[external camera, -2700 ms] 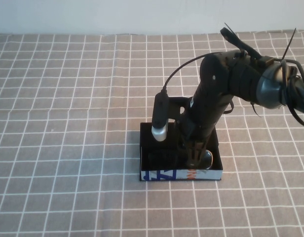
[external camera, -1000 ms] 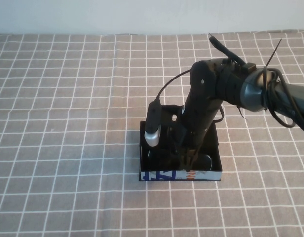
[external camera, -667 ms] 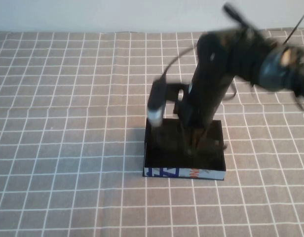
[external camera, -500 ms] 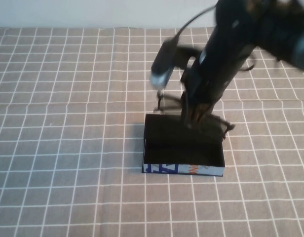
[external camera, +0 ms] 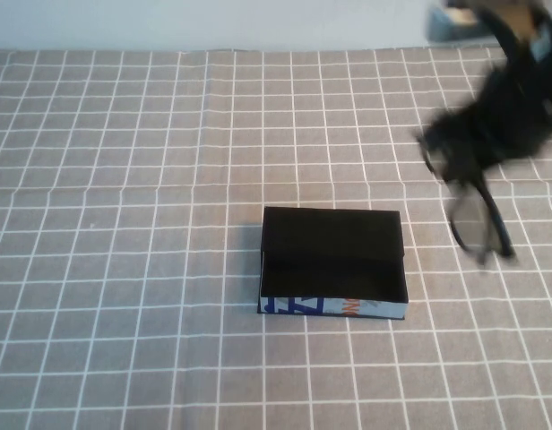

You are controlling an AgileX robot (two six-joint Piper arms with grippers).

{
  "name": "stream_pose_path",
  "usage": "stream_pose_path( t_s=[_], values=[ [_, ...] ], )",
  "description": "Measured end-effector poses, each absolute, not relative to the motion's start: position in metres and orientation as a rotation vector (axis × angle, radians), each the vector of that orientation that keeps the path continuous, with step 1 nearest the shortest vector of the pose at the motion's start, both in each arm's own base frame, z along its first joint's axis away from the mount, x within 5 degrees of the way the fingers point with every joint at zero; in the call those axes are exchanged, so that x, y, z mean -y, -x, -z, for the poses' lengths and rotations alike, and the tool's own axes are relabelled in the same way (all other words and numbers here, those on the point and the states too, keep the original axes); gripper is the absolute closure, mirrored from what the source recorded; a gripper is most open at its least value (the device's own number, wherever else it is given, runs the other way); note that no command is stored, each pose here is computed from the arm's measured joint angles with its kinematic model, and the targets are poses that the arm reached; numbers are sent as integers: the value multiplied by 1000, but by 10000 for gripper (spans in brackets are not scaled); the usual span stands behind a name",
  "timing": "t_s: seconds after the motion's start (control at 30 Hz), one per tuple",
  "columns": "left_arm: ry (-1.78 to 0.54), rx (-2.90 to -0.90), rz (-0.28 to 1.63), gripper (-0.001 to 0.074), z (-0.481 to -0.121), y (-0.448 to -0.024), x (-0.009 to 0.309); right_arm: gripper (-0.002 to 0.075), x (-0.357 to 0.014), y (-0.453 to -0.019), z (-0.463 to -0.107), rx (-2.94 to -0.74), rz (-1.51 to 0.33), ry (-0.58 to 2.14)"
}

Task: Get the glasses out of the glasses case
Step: Place the glasses on the table

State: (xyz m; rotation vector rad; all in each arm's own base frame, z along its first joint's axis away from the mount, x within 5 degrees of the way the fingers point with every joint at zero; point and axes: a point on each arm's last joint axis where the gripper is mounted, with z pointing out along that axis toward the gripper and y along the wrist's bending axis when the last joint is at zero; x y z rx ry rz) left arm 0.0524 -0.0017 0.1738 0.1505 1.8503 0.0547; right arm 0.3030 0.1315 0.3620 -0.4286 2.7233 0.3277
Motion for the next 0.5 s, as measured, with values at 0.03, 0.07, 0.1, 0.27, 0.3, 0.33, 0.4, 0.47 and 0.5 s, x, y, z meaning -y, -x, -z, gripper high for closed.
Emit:
stream_pose_path(
  t_s=[0.03,0.07,0.1,0.27,0.3,0.33,0.4,0.47,0.5],
  values=[
    [-150,-1850,-55,739,-174,-52,2,671,-125,-299,-350,-2775,-327,379],
    [-150,-1850,-55,740,-174,-52,2,671,-121,-297,-339,-2813,-327,341],
    [-150,-1850,-55,740,-174,-52,2,671,-116,-294,-324,-2856,-316,310],
    [-150,-1850,-55,739,-174,-52,2,671,-106,-293,-254,-2903,-237,245],
    [-150,-1850,-55,740,-174,-52,2,671,-106,-295,-242,-2894,-228,238],
    [-150,-1850,-55,740,-174,-52,2,670,-106,-297,-232,-2888,-225,231],
    [-150,-1850,-55,740,-174,-52,2,664,-108,-302,-217,-2886,-228,217],
    [-150,-1850,-55,740,-174,-52,2,656,-110,-307,-205,-2889,-225,210],
    [-150,-1850,-55,740,-174,-52,2,652,-111,-310,-199,-2895,-225,206]
  ],
)
